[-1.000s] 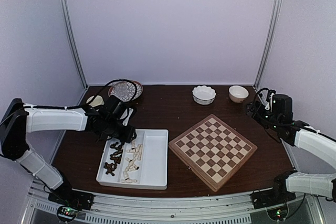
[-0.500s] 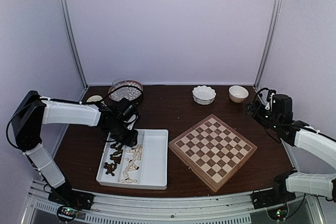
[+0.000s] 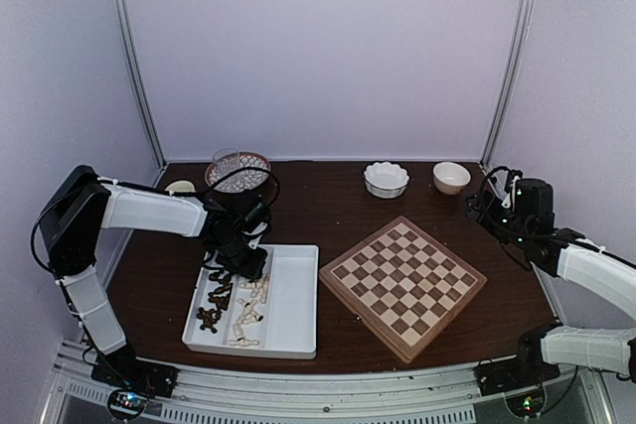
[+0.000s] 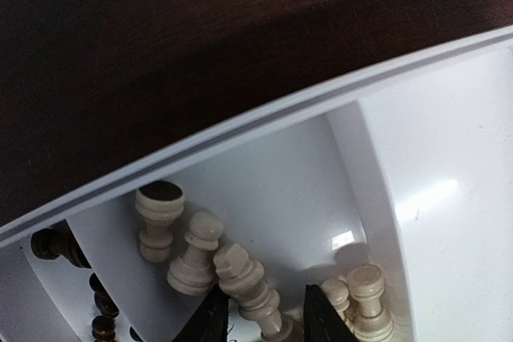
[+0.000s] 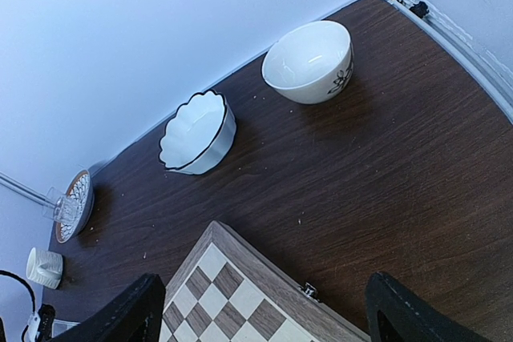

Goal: Set up the chess pieces on the board
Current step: Pick up the king from the storage box, then pass from the left arm to the right, then place the king on e1.

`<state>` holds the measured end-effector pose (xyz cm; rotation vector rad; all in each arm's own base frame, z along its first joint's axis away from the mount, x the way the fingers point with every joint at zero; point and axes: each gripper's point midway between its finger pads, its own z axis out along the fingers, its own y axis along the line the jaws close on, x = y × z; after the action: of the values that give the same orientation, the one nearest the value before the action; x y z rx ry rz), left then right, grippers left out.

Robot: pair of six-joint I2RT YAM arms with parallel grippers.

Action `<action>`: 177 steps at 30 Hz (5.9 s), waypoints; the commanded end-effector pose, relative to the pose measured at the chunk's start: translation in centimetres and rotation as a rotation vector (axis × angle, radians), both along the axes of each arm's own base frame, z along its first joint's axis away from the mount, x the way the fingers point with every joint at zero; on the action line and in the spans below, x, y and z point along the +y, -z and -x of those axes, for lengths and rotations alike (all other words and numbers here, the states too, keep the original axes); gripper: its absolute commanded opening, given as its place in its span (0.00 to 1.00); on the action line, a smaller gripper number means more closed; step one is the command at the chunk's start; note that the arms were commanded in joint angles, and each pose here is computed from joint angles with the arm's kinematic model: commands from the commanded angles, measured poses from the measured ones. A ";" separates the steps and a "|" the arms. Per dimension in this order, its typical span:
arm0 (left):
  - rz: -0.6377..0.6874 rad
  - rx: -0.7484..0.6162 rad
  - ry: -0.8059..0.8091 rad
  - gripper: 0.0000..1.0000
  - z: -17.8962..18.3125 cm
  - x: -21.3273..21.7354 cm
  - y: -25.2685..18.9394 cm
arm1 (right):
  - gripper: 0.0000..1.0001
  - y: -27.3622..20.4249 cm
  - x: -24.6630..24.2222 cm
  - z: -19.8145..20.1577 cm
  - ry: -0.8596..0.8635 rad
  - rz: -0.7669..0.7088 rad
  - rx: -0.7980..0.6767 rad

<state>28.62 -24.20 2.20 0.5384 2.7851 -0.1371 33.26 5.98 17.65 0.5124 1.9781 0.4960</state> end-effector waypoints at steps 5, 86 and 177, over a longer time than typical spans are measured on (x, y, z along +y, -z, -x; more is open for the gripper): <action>-0.054 0.007 -0.018 0.29 -0.2 0.7 0.2 | 0.90 -0.1 -0.1 0.1 0.005 0.007 -0.016; 0.274 -0.714 0.792 0.18 8.3 -14.1 -9.7 | 0.59 3.2 35.9 11.4 -1.379 -0.036 0.049; 0.142 -0.732 0.201 0.73 2.8 -3.6 -14.2 | 0.11 9.0 8.1 -1.0 -0.309 0.416 0.523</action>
<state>25.44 -27.02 15.45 0.6887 2.0034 -0.1184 34.37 14.31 8.83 0.0420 2.5945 0.1163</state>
